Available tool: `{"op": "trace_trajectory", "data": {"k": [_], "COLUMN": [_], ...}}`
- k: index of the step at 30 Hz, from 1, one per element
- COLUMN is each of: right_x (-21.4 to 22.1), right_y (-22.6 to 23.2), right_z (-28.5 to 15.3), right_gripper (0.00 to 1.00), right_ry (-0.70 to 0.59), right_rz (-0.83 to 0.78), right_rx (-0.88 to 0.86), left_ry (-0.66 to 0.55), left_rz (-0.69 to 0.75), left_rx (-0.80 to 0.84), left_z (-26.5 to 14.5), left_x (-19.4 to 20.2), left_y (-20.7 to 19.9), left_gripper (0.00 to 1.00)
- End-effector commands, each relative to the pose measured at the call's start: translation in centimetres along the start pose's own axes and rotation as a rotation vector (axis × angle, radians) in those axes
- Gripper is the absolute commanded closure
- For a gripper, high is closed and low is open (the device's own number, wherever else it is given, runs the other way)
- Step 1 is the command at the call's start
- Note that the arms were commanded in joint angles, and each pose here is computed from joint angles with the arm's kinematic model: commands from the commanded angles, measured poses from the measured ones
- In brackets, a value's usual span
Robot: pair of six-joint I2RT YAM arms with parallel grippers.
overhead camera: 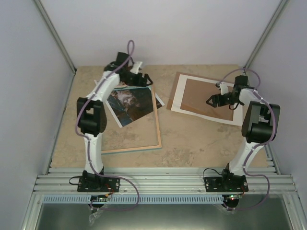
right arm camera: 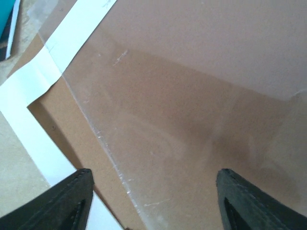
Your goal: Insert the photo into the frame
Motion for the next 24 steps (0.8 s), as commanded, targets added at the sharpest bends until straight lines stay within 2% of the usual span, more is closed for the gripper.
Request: {"op": "trace_trajectory", "data": {"k": [1,4,9,16,19,24], "right_x": [-1.7,-2.0,-2.1,-0.7,0.2,1.6], "right_y": [-1.0,-1.8,-3.3,-5.4,-5.9,-6.2], "right_z": [1.1,2.0,3.2,5.0,5.6,6.5], "right_gripper": [0.32,0.39,0.47,0.64,0.67,0.72], "right_ry": [-0.021,-0.020,-0.002,0.059,0.089,0.131], "right_rz": [0.010,0.027,0.042,0.108,0.122,0.134], "right_rx": [0.030,0.063,0.128,0.194,0.211,0.225], "left_ry": [0.011,0.019,0.021,0.001,0.026,0.057], "left_rz": [-0.154,-0.244,-0.347,-0.458,-0.507,-0.573], "left_rx": [0.185,0.251,0.248,0.127,0.087,0.131], "left_z": [5.4,8.6,12.6,15.7,16.7,18.1], "left_x": [0.3,0.3,0.5,1.0,2.5,4.1], "left_y": [-2.6,-4.1,-5.7,-3.8,-2.9,-2.9], "left_gripper": [0.10,0.10,0.10,0.17,0.17,0.21]}}
Point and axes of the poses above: each gripper's point midway between its finger pads, its own z axis out along the fingers, its own y axis along the line the jaws close on, x = y × z, the point moved 2 cm from there along -z, back along the fingers, and after that the axes turned 6 degrees about z, right-handed, at the moved point
